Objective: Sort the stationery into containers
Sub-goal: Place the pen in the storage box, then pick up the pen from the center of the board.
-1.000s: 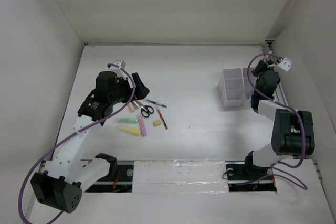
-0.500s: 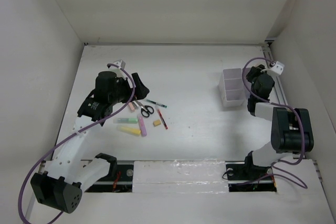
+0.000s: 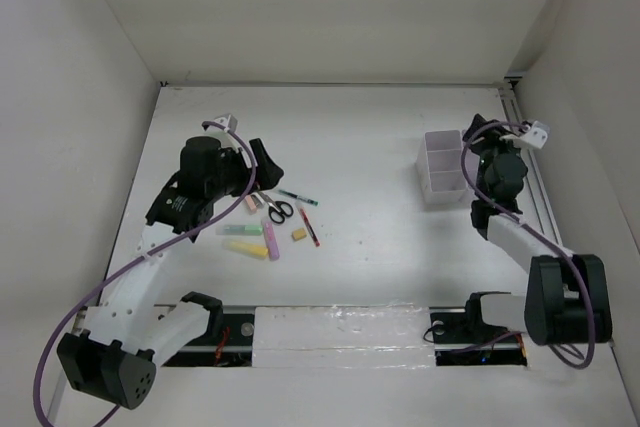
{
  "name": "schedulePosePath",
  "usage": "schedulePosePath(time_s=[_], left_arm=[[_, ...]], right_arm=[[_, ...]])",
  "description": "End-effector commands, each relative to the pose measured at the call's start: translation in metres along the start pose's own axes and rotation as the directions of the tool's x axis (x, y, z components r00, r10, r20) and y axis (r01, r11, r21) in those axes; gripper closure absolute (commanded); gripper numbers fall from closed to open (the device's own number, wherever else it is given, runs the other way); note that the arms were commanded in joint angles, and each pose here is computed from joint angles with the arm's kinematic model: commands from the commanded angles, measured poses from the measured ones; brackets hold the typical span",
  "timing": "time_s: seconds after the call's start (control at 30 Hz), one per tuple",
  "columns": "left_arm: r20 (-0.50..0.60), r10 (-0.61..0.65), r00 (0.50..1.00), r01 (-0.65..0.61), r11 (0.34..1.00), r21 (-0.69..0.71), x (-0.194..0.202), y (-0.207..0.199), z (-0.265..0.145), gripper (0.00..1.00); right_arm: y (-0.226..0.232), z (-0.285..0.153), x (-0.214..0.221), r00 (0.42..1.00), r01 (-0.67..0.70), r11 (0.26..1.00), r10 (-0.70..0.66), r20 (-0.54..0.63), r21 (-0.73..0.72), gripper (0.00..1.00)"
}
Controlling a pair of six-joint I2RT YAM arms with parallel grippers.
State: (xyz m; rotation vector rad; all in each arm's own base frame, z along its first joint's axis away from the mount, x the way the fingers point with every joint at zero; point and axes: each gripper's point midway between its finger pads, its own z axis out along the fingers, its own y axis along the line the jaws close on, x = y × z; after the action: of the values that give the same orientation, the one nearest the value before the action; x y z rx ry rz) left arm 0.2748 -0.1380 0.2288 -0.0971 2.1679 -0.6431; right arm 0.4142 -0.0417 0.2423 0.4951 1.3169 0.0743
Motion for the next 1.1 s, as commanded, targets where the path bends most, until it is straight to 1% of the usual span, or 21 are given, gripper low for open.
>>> schedulePosePath(time_s=[0.0,0.03,0.07,0.1,0.13,0.17,0.2,0.23,0.3,0.33,0.4,0.47,0.6,0.73,0.8,0.83,0.9,0.93,1.0,1.03,1.07], left_arm=[[0.052,0.007,0.999,-0.007,1.000,-0.015,-0.009,0.001,-0.004,0.00],[0.087,-0.001,0.996,0.006,0.998,-0.059,-0.017,0.008,-0.005,0.00],[0.103,-0.025,0.994,0.036,0.994,-0.106,-0.020,0.019,-0.006,0.00],[0.117,-0.048,0.992,0.065,0.987,-0.146,-0.022,0.028,-0.007,0.00],[0.130,-0.091,0.987,0.114,0.976,-0.184,-0.024,0.038,-0.006,0.00],[0.168,-0.110,0.980,0.153,0.951,-0.269,-0.031,0.055,-0.006,0.00],[0.160,-0.125,0.979,0.171,0.932,-0.319,-0.028,0.063,-0.008,0.00],[0.180,-0.128,0.975,0.184,0.922,-0.341,-0.032,0.066,-0.012,0.00],[0.231,-0.154,0.961,0.240,0.878,-0.413,-0.034,0.081,-0.017,0.00],[0.249,-0.159,0.955,0.256,0.867,-0.428,-0.037,0.083,-0.020,0.00],[0.332,-0.167,0.928,0.310,0.841,-0.443,-0.046,0.088,-0.036,0.00],[0.353,-0.161,0.922,0.316,0.840,-0.441,-0.046,0.089,-0.042,0.00],[0.376,-0.160,0.913,0.322,0.848,-0.421,-0.048,0.087,-0.048,0.00],[0.339,-0.155,0.928,0.302,0.846,-0.440,-0.043,0.090,-0.039,0.00],[0.331,-0.156,0.931,0.299,0.843,-0.446,-0.043,0.090,-0.039,0.00],[0.331,-0.156,0.931,0.299,0.843,-0.446,-0.043,0.090,-0.039,0.00],[0.357,-0.154,0.921,0.314,0.835,-0.451,-0.046,0.092,-0.043,0.00],[0.357,-0.154,0.921,0.315,0.835,-0.451,-0.046,0.092,-0.043,0.00],[0.373,-0.163,0.913,0.338,0.816,-0.469,-0.046,0.096,-0.046,0.00],[0.373,-0.159,0.914,0.337,0.809,-0.482,-0.046,0.098,-0.049,0.00],[0.377,-0.168,0.911,0.350,0.799,-0.489,-0.045,0.100,-0.046,0.00]], right_arm=[[0.049,-0.007,-0.058,0.993,-0.009,0.992,0.023,0.115,-0.123,0.39],[0.059,-0.006,-0.060,0.995,0.014,0.991,-0.001,0.098,-0.135,0.39],[0.075,-0.010,-0.035,0.998,0.053,0.983,-0.058,-0.024,-0.178,0.38],[0.088,-0.011,-0.033,0.994,0.077,0.973,-0.093,-0.063,-0.216,0.38],[0.110,-0.006,-0.048,0.991,0.099,0.962,-0.118,-0.061,-0.253,0.38],[0.113,-0.011,-0.025,0.967,0.139,0.953,-0.189,-0.170,-0.268,0.36],[0.139,-0.021,-0.015,0.949,0.140,0.925,-0.227,-0.217,-0.354,0.17],[0.157,-0.018,-0.019,0.942,0.136,0.916,-0.238,-0.238,-0.377,0.17],[0.178,-0.039,0.009,0.884,0.133,0.875,-0.317,-0.344,-0.465,0.17],[0.206,-0.054,0.013,0.874,0.110,0.845,-0.333,-0.354,-0.523,0.17],[0.225,-0.075,0.040,0.823,0.112,0.803,-0.404,-0.398,-0.585,0.17],[0.251,-0.100,0.055,0.807,0.088,0.761,-0.433,-0.402,-0.643,0.18],[0.249,-0.101,0.070,0.797,0.072,0.796,-0.408,-0.445,-0.601,0.22],[0.255,-0.104,0.066,0.807,-0.011,0.754,-0.380,-0.451,-0.657,0.19],[0.265,-0.108,0.059,0.810,-0.058,0.712,-0.376,-0.450,-0.700,0.18],[0.269,-0.110,0.065,0.795,-0.051,0.678,-0.417,-0.440,-0.733,0.18],[0.268,-0.122,0.089,0.688,-0.059,0.618,-0.544,-0.480,-0.784,0.18],[0.280,-0.121,0.091,0.690,-0.071,0.601,-0.546,-0.475,-0.796,0.19],[0.275,-0.133,0.113,0.604,-0.060,0.575,-0.630,-0.489,-0.816,0.21],[0.285,-0.141,0.117,0.590,-0.068,0.550,-0.651,-0.478,-0.833,0.25],[0.283,-0.148,0.136,0.547,-0.063,0.542,-0.683,-0.484,-0.838,0.26]])
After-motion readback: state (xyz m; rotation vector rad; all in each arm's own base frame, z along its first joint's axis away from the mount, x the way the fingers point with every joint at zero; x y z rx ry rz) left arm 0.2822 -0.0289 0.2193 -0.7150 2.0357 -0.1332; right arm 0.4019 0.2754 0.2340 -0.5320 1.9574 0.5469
